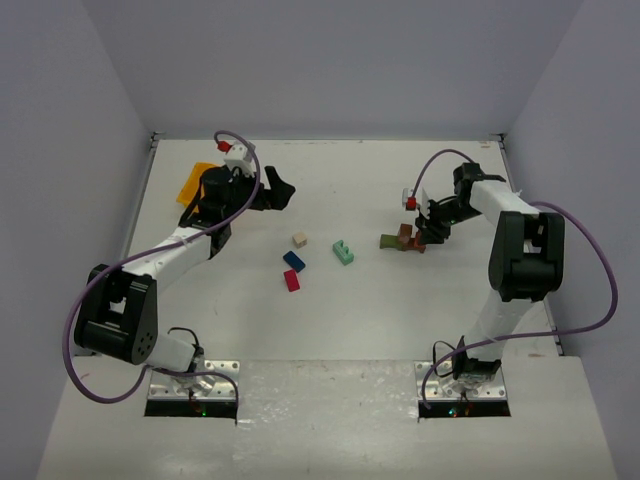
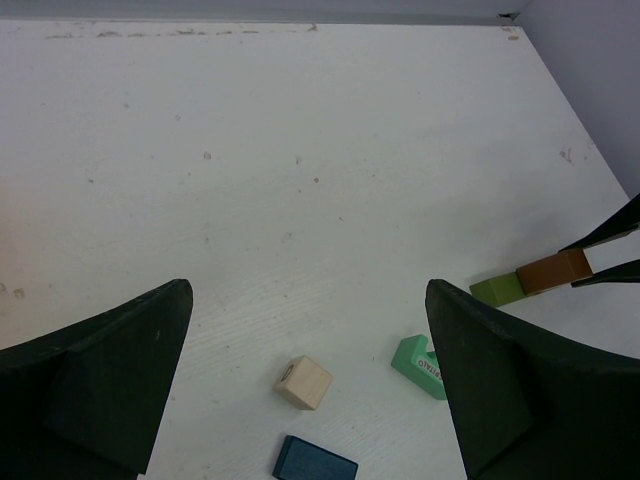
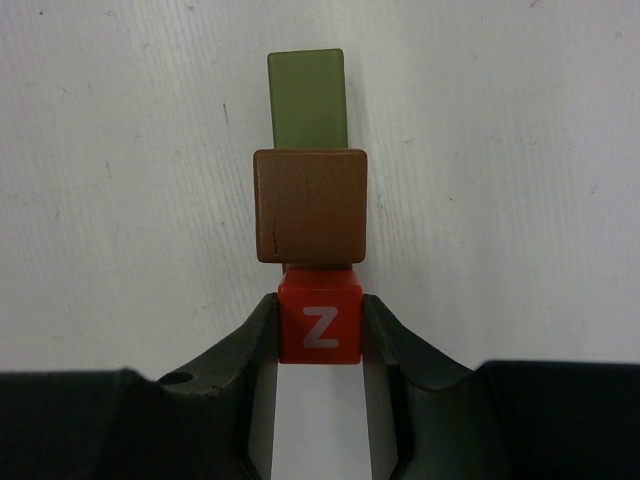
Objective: Build the wood block tower
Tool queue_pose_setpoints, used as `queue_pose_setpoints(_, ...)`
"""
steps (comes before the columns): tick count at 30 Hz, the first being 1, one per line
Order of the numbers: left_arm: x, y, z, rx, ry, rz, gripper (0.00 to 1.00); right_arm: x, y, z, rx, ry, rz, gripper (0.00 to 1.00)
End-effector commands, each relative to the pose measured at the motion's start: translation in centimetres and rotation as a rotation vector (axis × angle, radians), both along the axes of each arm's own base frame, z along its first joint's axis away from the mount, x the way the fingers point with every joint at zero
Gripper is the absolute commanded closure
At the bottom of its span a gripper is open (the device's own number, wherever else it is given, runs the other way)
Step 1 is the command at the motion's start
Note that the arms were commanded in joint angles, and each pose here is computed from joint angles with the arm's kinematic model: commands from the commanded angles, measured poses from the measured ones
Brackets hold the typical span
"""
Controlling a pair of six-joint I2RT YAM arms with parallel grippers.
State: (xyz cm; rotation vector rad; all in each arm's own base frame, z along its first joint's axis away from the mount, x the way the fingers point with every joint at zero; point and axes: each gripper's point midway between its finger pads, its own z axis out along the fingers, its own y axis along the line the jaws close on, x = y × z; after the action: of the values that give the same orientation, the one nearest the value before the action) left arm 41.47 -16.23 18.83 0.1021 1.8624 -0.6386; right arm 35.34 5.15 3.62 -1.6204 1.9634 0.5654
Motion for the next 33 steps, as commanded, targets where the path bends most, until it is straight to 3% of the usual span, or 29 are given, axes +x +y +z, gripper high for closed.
queue_pose_setpoints(1,0.3,-0.7,3.1,-0.008,-0.102,-0.024,0.00,1.1,0.2,1.1,0.012,-0.038,0.019,0.66)
queue_pose_setpoints(17,0.4,-0.7,2.9,0.007,-0.100,-0.008,0.00,0.7,0.1,1.1,0.008,-0.037,0.027,0.52)
queue_pose_setpoints(33,0.3,-0.9,2.9,0.015,-0.101,-0.009,0.00,1.9,-0.5,0.9,-0.024,-0.079,-0.028,0.21)
